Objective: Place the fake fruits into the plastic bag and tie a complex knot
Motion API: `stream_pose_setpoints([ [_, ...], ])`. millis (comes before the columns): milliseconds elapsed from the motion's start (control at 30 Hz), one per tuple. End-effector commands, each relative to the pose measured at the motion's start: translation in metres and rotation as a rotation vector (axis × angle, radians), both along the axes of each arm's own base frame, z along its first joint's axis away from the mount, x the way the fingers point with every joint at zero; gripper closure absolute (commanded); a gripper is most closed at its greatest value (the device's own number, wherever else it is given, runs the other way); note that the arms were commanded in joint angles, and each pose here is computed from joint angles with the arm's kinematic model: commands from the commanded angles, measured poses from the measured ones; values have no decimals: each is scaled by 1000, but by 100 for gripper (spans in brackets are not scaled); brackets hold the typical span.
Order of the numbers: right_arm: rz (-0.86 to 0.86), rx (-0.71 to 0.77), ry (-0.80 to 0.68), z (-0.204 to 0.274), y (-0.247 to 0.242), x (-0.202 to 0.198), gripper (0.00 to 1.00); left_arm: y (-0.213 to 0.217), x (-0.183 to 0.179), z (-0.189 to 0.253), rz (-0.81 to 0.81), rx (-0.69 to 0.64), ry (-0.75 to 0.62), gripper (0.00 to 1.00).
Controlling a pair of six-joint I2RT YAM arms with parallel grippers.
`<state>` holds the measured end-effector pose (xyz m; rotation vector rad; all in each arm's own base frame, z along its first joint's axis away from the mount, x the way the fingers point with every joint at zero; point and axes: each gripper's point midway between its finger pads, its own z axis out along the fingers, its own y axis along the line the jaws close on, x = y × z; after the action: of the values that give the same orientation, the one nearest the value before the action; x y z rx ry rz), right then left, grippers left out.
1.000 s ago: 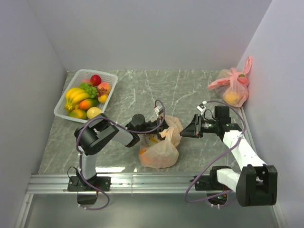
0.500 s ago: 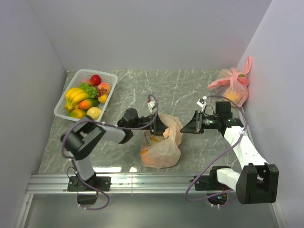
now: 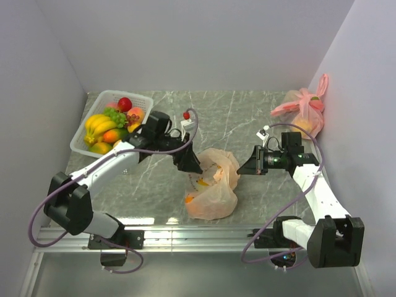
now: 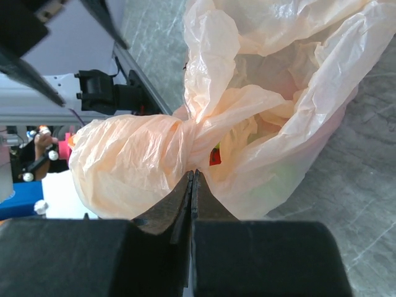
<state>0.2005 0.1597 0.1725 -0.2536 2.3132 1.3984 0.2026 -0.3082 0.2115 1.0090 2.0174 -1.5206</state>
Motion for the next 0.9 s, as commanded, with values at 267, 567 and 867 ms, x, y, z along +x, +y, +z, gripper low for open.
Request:
stream_pose_setpoints([
  [267, 29, -13, -135, 27, 4, 7, 100, -20, -31, 16, -252, 118, -183, 27],
  [567, 50, -24, -168, 32, 7, 5, 100, -48, -26, 16, -257, 145, -188, 33],
  [867, 56, -26, -190, 34, 8, 4, 100, -61, -38, 10, -291, 141, -159, 39],
])
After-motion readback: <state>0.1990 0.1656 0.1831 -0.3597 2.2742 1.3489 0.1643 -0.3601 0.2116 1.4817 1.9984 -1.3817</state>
